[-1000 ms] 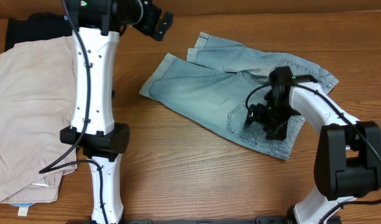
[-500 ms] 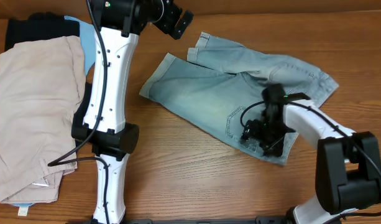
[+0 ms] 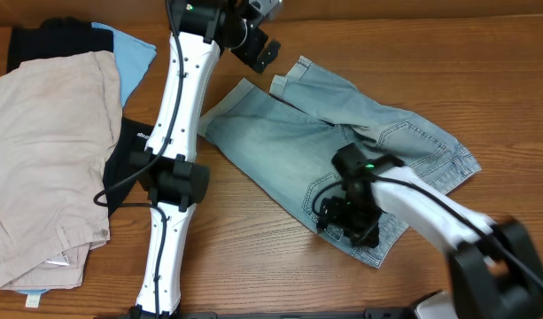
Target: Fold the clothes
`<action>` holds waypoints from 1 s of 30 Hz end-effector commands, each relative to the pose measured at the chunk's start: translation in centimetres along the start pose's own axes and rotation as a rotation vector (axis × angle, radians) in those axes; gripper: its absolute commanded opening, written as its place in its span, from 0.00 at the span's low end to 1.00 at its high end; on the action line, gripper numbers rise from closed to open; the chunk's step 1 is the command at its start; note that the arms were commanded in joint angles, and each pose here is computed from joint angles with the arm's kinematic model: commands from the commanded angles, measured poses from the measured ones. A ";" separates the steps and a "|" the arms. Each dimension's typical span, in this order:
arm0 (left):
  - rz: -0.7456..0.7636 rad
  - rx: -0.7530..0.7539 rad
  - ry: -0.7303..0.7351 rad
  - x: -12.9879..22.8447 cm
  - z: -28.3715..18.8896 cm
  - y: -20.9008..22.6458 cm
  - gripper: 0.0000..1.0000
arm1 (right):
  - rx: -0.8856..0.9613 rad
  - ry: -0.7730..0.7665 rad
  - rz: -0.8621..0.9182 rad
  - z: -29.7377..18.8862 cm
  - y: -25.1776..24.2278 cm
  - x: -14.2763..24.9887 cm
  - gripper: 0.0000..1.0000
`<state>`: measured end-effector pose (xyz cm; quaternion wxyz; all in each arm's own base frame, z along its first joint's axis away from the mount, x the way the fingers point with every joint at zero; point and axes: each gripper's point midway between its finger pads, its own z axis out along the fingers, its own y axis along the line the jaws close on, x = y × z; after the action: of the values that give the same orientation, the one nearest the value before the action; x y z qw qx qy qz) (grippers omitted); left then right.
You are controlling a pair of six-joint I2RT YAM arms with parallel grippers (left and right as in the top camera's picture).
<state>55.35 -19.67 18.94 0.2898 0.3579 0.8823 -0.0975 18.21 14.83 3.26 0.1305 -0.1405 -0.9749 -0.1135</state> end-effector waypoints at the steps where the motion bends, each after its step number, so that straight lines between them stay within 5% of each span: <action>1: 0.070 0.054 0.003 0.2 1.9 -1.2 1.00 | -0.151 -0.200 0.011 -6.2 1.2 -1.7 0.87; 9: 0.043 0.221 0.049 2.7 7.4 -3.9 1.00 | -0.292 -0.555 -0.039 -16.6 -0.7 -4.0 0.89; 21: 0.070 0.286 0.126 5.8 13.3 -6.4 0.89 | -0.219 -0.562 0.008 -16.6 -3.1 -3.8 0.89; 26: 0.063 0.298 0.148 6.6 14.3 -6.8 0.61 | -0.206 -0.569 0.012 -16.6 -3.3 -3.9 0.89; 30: 0.056 0.279 0.138 6.1 13.9 -6.4 0.08 | -0.193 -0.579 0.017 -16.6 -3.6 -4.1 0.89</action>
<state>53.62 -25.48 4.19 0.1774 0.4225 0.8708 -0.1780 24.18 6.77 16.65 -0.1504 -0.1864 -0.9558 -0.1707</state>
